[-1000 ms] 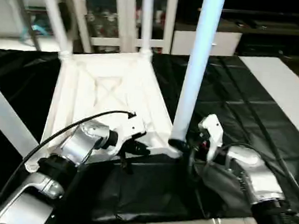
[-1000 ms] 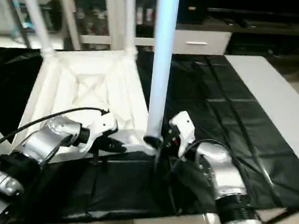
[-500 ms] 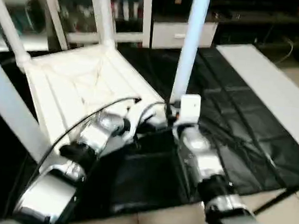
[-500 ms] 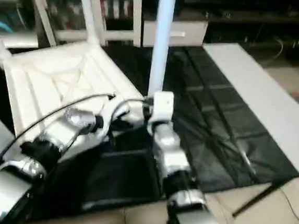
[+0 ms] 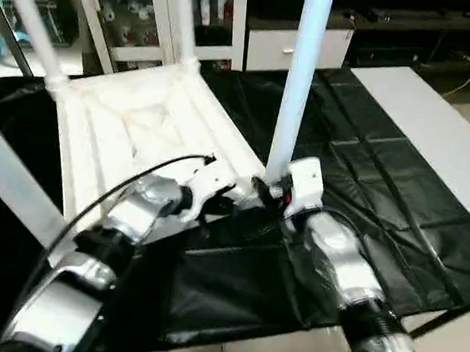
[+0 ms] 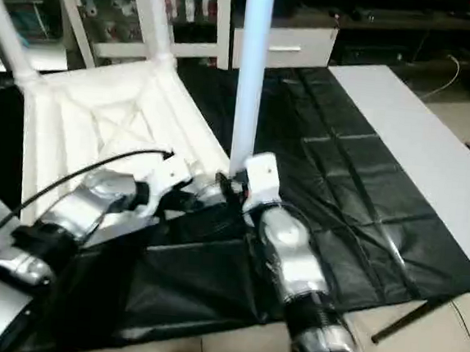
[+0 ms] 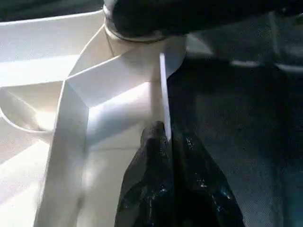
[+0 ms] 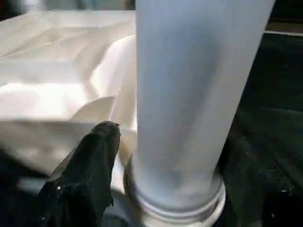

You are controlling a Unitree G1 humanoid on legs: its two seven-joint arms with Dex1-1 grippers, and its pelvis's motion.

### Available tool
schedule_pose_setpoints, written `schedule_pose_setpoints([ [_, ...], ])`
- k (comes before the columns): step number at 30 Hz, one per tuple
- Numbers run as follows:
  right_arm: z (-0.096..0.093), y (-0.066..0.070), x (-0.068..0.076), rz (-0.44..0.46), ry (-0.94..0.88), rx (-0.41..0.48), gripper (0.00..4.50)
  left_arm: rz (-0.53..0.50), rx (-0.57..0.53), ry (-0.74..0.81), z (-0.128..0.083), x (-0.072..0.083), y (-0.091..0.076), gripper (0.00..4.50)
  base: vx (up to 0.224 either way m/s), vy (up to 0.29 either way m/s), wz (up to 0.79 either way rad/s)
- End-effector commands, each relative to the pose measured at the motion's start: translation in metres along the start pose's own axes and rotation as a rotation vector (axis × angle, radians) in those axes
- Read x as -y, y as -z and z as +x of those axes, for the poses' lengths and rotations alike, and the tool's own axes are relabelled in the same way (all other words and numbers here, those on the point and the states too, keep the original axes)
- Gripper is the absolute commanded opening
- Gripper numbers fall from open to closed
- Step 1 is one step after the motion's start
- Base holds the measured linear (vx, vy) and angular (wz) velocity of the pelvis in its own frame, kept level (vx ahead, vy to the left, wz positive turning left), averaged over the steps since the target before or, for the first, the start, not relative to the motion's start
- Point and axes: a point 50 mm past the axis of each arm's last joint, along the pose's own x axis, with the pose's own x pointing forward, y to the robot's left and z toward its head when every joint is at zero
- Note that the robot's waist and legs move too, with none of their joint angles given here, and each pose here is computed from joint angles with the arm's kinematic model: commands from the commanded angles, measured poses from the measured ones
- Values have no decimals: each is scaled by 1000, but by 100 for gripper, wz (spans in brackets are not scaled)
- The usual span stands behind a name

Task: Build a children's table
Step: Rotate leg to tighten

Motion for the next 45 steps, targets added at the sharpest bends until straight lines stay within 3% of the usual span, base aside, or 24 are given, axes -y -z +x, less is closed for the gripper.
schedule_pose_setpoints([
  [1,-10,-2,-5,-14,-156,-8,353,4,-58,129,1,16,16,0,0,0,0],
  [4,-33,-4,1,-48,-347,-17,353,33,-38,277,-6,30,19,0,0,0,0],
  [8,-44,-4,7,-86,-448,-41,353,39,-44,347,-10,38,21,0,0,0,0],
  [10,-54,-2,19,-109,-525,-91,353,30,-60,419,-14,44,22,0,0,0,0],
  [16,-68,-3,32,-93,-660,-182,353,37,-66,443,-14,46,18,0,0,0,0],
  [23,-70,0,38,-105,-720,-234,353,38,-67,429,-15,44,16,0,0,0,0],
  [39,-53,0,31,-99,-748,-219,353,15,-71,390,-18,42,19,0,0,0,0],
  [45,-55,4,31,-92,-763,-233,300,14,-74,389,-19,41,19,0,0,0,0],
])
